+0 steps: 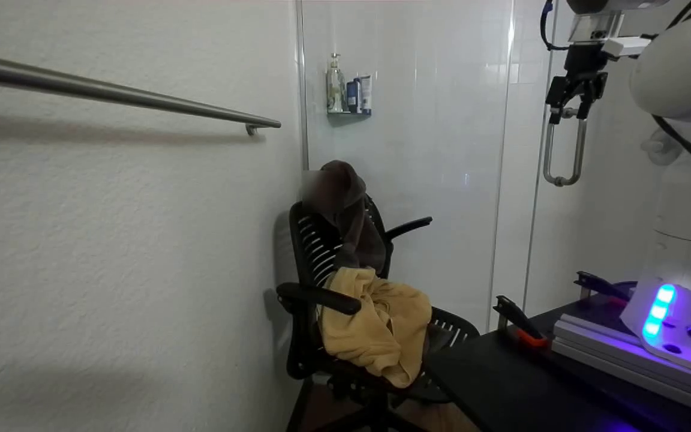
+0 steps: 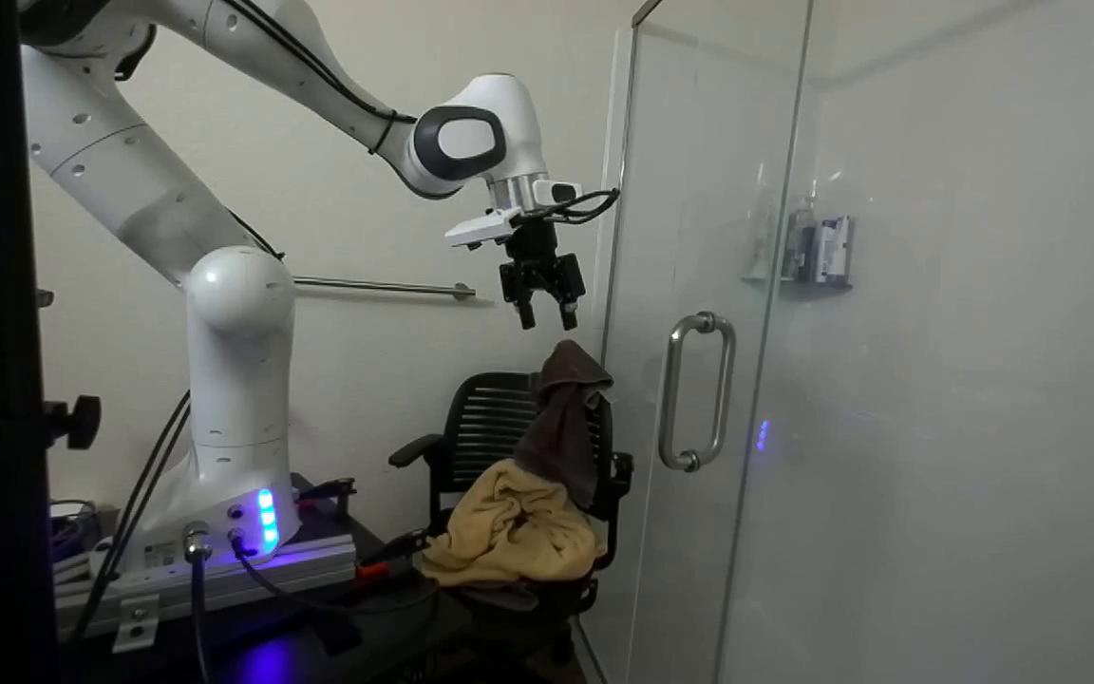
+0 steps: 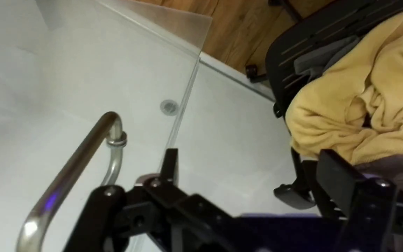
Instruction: Push to close the door
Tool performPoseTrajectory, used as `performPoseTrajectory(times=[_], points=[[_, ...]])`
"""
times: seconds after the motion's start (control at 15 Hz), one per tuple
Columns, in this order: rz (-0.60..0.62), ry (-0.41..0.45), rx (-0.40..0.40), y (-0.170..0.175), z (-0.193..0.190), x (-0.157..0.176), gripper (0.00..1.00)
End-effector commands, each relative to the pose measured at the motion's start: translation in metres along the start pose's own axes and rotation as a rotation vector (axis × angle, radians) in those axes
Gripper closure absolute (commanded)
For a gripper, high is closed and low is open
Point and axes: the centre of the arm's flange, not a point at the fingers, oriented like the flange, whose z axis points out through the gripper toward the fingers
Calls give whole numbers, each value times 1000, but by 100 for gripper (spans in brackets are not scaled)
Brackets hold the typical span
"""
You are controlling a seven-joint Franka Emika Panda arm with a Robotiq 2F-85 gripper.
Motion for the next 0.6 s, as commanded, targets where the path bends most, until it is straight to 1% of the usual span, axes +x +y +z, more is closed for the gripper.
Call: performPoseTrajectory(times=[0.0,0.13,0.2,0.27,0.33,0.4,0.53], points=[[125,114,-115,24,-15,-15,0],[197,198,-159,48,-26,-17,0],[238,243,-175,55,-31,-23,0],[264,269,-186,57,-37,-25,0],[239,262,-164,52,-43,-33,0],[232,238,-158,58,-41,-18,0],[237,250,-162,58,-46,-21,0]])
